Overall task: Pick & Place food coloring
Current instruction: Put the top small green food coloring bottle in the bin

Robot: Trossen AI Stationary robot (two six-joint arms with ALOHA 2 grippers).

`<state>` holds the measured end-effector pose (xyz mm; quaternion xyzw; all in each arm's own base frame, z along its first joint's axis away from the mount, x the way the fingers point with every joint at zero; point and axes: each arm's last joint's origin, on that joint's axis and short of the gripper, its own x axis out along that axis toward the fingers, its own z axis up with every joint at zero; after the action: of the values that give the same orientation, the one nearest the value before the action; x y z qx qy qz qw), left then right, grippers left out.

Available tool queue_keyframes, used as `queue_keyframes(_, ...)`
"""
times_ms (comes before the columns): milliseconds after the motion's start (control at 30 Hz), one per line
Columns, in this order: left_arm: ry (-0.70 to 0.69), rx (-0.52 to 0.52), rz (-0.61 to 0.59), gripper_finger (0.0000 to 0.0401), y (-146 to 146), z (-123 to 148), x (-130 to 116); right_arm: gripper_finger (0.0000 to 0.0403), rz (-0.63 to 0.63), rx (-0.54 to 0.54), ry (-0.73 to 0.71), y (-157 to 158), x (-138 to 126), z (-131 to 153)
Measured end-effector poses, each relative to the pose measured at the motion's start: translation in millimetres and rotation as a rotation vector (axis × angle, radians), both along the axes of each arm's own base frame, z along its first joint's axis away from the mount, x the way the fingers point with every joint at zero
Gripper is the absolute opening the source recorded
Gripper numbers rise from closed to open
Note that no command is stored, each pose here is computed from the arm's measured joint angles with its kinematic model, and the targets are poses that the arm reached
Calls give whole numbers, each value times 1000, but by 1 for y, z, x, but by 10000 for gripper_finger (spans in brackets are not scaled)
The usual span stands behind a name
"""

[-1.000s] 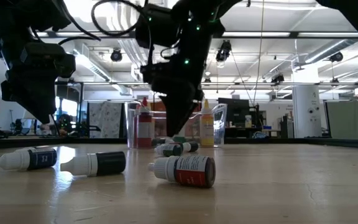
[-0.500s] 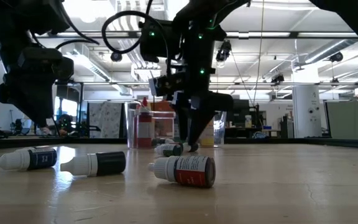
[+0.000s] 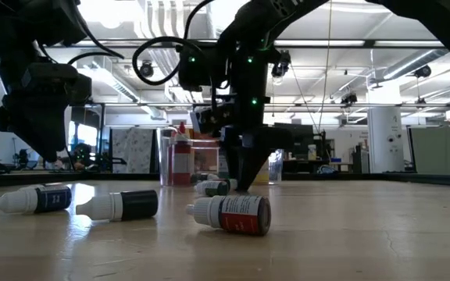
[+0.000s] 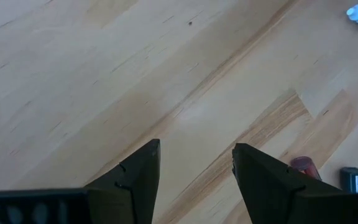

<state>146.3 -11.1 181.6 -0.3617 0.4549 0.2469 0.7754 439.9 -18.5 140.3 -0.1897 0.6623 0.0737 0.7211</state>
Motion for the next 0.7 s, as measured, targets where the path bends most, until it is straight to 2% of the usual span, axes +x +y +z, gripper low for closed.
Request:
queue_keyframes(267,-1,7,6,174,0,0,0,106,-161,87,-13,2,-1,0)
queue_keyframes(467,-1,6,6,174,0,0,0,53,-380,182,-46,6,-1,6)
queue_keyframes(567,-2,6,6,174,0,0,0,45,-436,198,-94,7,-2,22)
queue_keyframes(700,-3,6,6,174,0,0,0,52,-469,227,-244,6,-7,67)
